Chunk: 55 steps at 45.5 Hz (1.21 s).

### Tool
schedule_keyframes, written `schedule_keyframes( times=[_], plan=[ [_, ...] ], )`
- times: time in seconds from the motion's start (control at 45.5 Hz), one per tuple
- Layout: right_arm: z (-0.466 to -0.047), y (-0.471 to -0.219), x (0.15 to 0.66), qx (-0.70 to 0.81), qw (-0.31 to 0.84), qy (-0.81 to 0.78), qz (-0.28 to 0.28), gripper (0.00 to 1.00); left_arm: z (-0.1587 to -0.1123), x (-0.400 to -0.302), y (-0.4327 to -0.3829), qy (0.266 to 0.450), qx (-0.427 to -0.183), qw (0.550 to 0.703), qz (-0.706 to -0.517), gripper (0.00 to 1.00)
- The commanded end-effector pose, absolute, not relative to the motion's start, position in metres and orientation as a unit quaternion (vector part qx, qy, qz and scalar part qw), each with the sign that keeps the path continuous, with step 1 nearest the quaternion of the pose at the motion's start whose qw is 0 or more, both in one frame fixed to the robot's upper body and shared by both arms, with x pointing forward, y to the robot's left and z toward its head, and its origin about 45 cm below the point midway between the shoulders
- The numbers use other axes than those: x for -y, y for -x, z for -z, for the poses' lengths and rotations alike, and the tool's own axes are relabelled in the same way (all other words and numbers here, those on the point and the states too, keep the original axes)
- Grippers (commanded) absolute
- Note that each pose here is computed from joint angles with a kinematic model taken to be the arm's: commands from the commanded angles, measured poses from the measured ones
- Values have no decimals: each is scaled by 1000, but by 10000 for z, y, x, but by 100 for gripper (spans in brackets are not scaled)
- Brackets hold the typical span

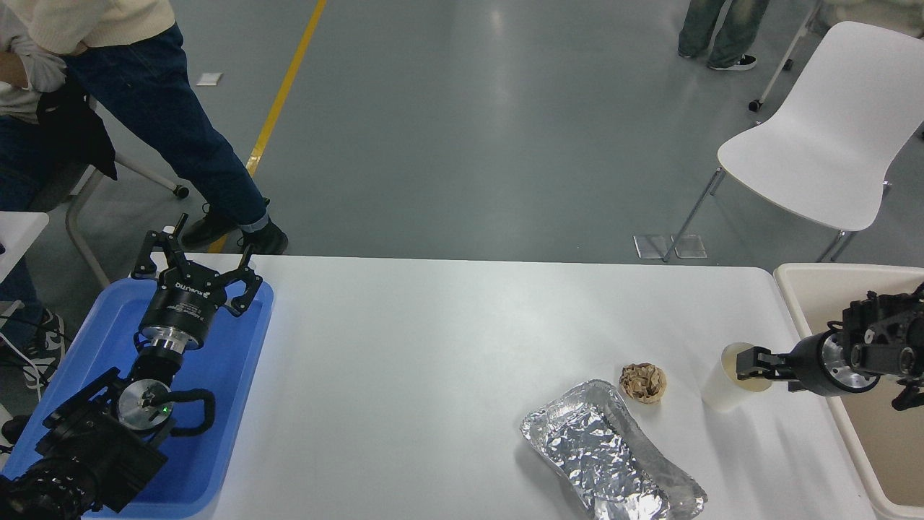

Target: Pick up paper cup place in dustbin

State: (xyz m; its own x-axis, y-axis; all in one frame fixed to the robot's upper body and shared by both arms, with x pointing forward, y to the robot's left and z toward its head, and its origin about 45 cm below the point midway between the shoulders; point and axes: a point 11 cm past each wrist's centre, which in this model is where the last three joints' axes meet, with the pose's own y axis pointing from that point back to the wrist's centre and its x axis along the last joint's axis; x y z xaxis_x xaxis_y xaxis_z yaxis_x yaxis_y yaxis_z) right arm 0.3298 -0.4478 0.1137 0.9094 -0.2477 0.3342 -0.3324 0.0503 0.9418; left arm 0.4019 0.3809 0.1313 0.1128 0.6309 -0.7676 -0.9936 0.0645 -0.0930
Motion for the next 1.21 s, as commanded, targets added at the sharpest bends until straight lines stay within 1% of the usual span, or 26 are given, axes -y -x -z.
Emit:
schedule_keyframes(
  times=[0.0,0.198,0.374,0.571,0.681,0.879,1.099,1.187],
  plan=[
    [-1197,-3281,4600,233,689,-686,-21,0,-1308,-3810,-4015,322,-282,673,-604,100],
    [-1204,-3214,4627,226,691,-687,-2,0,-1314,-3809,-4020,322,-282,673,-603,100],
    [-1230,-3228,4589,222,687,-692,5,0,-1314,-3808,-4020,321,-282,673,-603,100],
    [-1388,-3214,4630,215,683,-698,22,0,-1314,-3809,-4020,322,-282,673,-603,100],
    [-1549,-3219,4534,197,674,-712,35,0,-1313,-3806,-4020,321,-282,674,-603,100],
    [-1919,-3241,4128,118,658,-744,28,0,-1312,-3805,-4020,320,-283,674,-603,100],
    [-2432,-3370,3909,74,646,-758,49,0,-1313,-3800,-4022,320,-283,674,-602,100],
    [-2667,-3452,3858,70,646,-759,42,0,-1317,-3802,-4025,320,-283,674,-602,100]
  ],
)
